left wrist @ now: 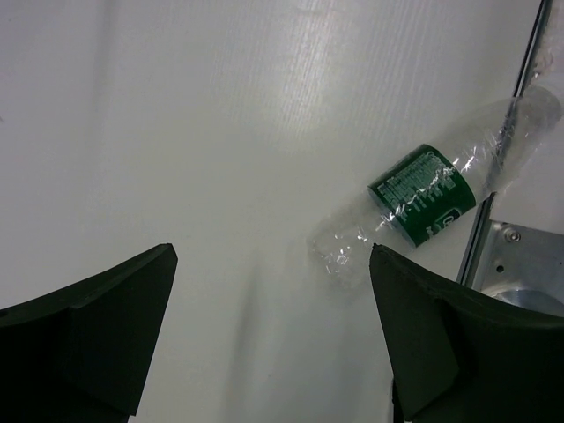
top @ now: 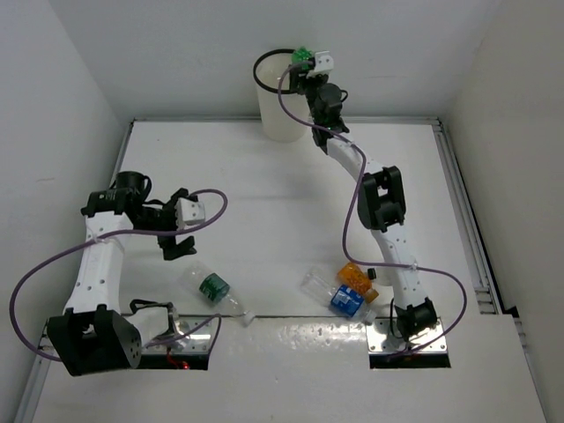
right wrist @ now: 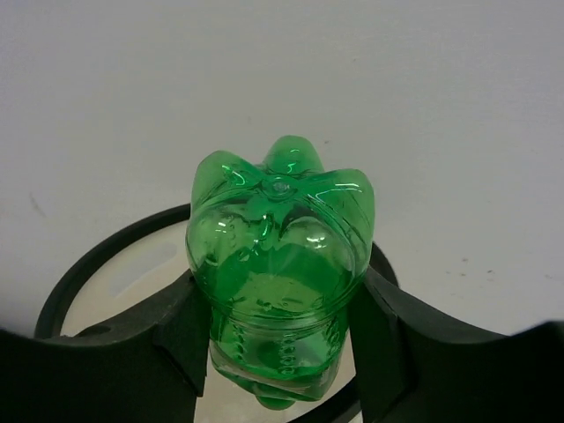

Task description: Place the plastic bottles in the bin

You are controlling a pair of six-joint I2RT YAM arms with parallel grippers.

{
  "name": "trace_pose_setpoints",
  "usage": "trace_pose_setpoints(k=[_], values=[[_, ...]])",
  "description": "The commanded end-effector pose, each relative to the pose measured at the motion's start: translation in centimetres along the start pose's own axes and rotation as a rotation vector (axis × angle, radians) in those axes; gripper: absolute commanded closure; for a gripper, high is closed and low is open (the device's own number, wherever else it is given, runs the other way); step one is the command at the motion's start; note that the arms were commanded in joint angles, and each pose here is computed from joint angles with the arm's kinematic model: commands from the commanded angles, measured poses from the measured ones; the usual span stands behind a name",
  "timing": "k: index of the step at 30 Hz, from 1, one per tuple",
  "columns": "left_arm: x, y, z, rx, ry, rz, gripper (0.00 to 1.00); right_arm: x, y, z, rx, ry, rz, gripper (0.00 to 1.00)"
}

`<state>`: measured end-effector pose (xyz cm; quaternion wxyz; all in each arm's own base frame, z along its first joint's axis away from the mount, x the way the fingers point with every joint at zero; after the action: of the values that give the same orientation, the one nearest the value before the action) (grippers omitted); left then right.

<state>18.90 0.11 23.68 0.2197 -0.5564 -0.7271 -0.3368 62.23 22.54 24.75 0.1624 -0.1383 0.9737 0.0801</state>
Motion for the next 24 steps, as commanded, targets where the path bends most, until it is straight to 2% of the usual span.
trace_pose_setpoints(k=[1,4,5,7,8,10,11,12,14,15,17,19,20,22,24], values=[[0.3,-0.4,-1.6,-0.126,0.005,0.019,0.01,-1.0,0.4,-8.4,-0.059,-0.223,0.003,0.44],[-0.8,-0.6,-2.7,-0.269,0.019,0.09,0.01,-0.9,0.8,-10.0,-0.088,-0.226,-0.029,0.13],[-1.3,-0.7,-3.2,-0.313,0.006,0.116,0.01,-0.8,1.2,-12.3,-0.109,-0.252,-0.037,0.1],[-3.3,-1.8,-4.4,-0.421,-0.01,0.23,0.01,-0.4,1.9,-13.1,-0.121,-0.235,-0.077,0.0],[-4.2,-2.0,-4.7,-0.438,-0.021,0.279,0.01,0.1,2.2,-15.8,-0.145,-0.253,-0.087,0.0],[-6.0,-3.2,-6.1,-0.487,-0.057,0.388,0.01,0.8,2.5,-16.4,-0.151,-0.218,-0.107,0.0],[-6.9,-3.4,-6.6,-0.478,-0.075,0.438,0.01,1.8,2.8,-19.4,-0.183,-0.205,-0.113,0.0],[-7.6,-4.0,-7.1,-0.476,-0.085,0.479,0.01,2.4,2.2,-18.8,-0.187,-0.16,-0.105,0.0],[-9.4,-6.1,-7.9,-0.501,-0.098,0.609,0.02,4.7,2.1,-22.1,-0.207,-0.098,-0.12,0.0],[-10.0,-6.9,-8.0,-0.506,-0.094,0.656,0.02,5.7,0.8,-20.0,-0.198,-0.014,-0.087,0.0],[-11.2,-9.3,-7.9,-0.539,-0.039,0.78,0.03,8.4,0.7,-24.2,-0.189,0.021,-0.147,0.0],[-12.5,-10.6,-7.5,-0.51,0.026,0.868,0.03,11.1,-0.7,-23.2,-0.171,0.167,-0.122,0.0],[-13.0,-11.3,-7.7,-0.527,0.051,0.905,0.05,12.3,-0.9,-24.6,-0.163,0.179,-0.127,0.0],[-13.5,-12.1,-7.2,-0.515,0.101,0.953,0.05,14.7,-2.7,-22.9,-0.155,0.318,-0.076,0.0],[-14.4,-13.1,-6.1,-0.498,0.196,0.992,0.06,16.8,-3.6,-23.3,-0.166,0.378,-0.058,0.0]])
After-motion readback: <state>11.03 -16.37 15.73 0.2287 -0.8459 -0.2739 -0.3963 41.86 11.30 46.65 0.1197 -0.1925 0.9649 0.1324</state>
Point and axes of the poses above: each gripper's point midway between its finger pads, its own x axis back along the fingers, its own y axis along the line the jaws close on, z = x × y, the point moved 9 cm from there along x, back along the fingers, and after that the axes turned 8 degrees about -x, right-handed, at the moved point
